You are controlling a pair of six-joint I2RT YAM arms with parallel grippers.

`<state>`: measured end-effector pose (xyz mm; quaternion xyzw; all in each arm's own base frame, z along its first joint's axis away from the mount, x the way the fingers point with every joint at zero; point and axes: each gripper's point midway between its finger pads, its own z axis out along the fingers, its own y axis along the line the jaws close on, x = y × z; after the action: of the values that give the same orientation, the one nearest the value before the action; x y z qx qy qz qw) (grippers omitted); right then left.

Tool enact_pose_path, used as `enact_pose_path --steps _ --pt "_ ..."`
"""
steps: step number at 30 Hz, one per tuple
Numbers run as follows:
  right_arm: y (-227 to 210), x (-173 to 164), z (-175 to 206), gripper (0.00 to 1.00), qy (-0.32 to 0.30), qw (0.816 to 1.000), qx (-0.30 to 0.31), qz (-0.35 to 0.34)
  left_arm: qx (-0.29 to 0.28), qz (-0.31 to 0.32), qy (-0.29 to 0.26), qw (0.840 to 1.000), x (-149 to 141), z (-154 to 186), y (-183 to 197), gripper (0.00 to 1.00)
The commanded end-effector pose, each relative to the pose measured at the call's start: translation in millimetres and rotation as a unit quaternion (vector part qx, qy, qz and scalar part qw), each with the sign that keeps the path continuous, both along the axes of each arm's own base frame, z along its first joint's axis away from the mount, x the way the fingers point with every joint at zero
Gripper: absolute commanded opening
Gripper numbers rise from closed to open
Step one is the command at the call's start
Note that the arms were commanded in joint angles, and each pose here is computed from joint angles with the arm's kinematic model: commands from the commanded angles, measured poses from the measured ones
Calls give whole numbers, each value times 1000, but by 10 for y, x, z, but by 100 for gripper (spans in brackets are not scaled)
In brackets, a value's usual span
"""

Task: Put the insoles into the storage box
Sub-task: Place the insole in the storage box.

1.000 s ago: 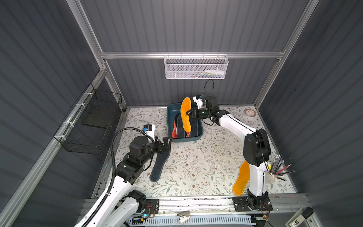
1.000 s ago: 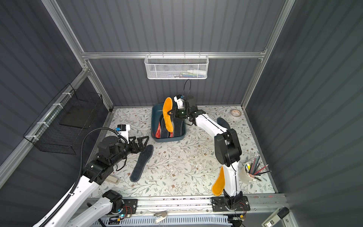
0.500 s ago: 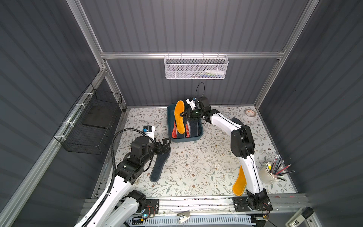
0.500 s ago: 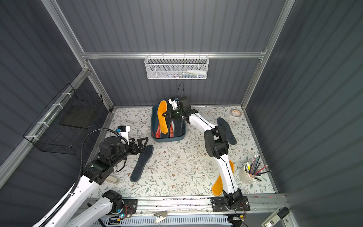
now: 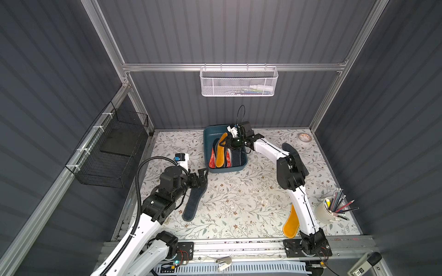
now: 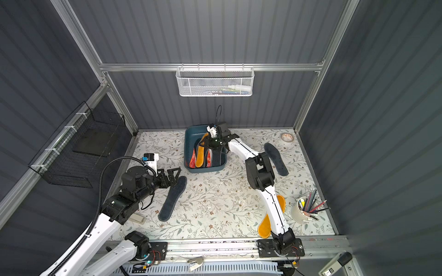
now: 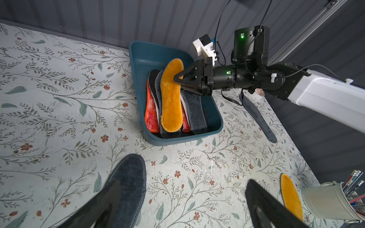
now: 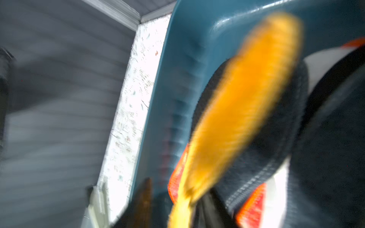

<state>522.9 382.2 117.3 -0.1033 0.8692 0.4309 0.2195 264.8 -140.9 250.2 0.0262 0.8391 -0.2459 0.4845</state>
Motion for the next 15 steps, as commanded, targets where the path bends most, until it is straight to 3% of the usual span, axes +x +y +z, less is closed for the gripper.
enact_pose_path --steps 1,7,15 --pt "-148 63 192 63 -36 998 -45 -19 12 2 -1 1000 7 -25 33 100" --pt "-441 -38 582 84 -69 991 -106 -54 15 7 -5 1000 21 -23 52 100" --pt "-1045 -544 1025 98 -111 975 -151 -122 16 8 -11 1000 102 -38 19 100"
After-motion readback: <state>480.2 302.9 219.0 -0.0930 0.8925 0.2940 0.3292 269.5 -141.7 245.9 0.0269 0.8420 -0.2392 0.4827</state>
